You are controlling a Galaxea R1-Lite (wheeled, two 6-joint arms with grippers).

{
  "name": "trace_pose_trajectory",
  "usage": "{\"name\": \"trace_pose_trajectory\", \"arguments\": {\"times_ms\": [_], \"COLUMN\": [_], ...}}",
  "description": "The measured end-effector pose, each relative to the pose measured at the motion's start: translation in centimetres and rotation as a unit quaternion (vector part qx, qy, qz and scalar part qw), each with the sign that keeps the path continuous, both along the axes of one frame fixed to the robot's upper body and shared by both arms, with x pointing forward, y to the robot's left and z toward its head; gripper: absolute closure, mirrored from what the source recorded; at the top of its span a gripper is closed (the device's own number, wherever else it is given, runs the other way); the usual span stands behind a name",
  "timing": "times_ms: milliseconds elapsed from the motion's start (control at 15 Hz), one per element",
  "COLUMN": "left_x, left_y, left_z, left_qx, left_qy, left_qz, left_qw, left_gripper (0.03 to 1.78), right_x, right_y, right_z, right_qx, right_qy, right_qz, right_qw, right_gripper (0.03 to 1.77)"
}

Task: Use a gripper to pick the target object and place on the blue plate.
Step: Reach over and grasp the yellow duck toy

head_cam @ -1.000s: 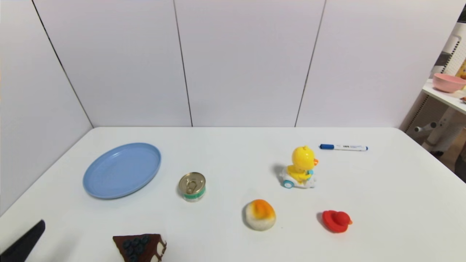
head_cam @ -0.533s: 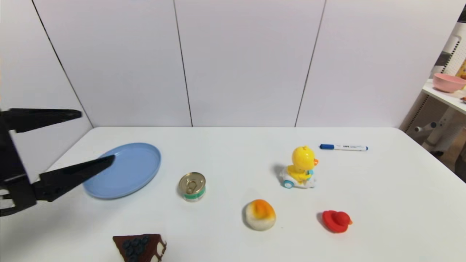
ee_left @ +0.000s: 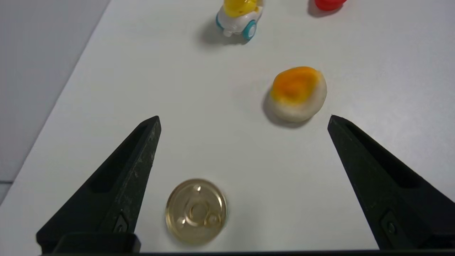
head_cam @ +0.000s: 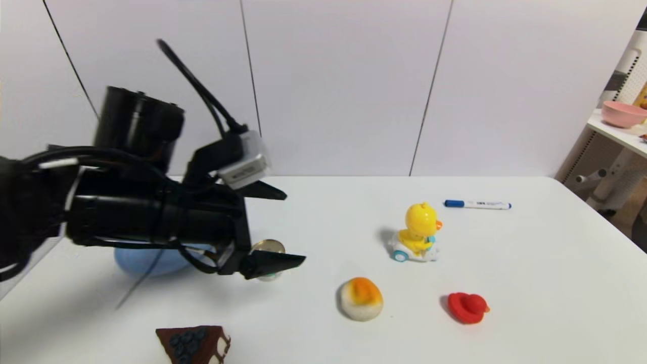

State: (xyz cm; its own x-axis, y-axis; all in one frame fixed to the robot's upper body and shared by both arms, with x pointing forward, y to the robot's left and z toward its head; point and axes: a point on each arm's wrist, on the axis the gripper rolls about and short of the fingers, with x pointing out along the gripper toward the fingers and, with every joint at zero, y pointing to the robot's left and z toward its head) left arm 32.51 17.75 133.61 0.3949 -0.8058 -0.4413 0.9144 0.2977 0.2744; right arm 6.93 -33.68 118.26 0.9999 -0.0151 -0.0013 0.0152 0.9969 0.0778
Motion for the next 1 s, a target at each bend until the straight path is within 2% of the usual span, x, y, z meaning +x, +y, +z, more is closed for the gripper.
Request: {"name": "trace_pose_trajectory", "arguments": {"times_ms": [200, 467, 733, 1000], "left_x": [3.3, 7.4, 9.3, 10.0], "left_y": [-4.1, -8.1, -10.8, -12.6], "left_z": [-2.3, -4.6, -6.7, -8.1], "left_qx": [0.005, -0.016, -0.051, -0.073], "left_qy": [0.008, 0.011, 0.034, 0.053], "left_qz": [-0.027, -0.029, -0.025, -0.071], "left_qw": [0.9996, 0.9994, 0.9978, 0.9934], "left_gripper": [0.12, 0.12, 0.12, 0.12], "right_x": [0.0, 0.0, 0.0, 0.0], "right_y": [0.0, 0.0, 0.0, 0.0], "right_z": [0.0, 0.0, 0.0, 0.0], "right_qx": [0.0, 0.0, 0.0, 0.0], "right_qy": [0.0, 0.0, 0.0, 0.0], "right_qz": [0.0, 0.0, 0.0, 0.0], "right_qw": [1.0, 1.0, 1.0, 1.0], "right_gripper": [0.1, 0.1, 0.1, 0.1]}}
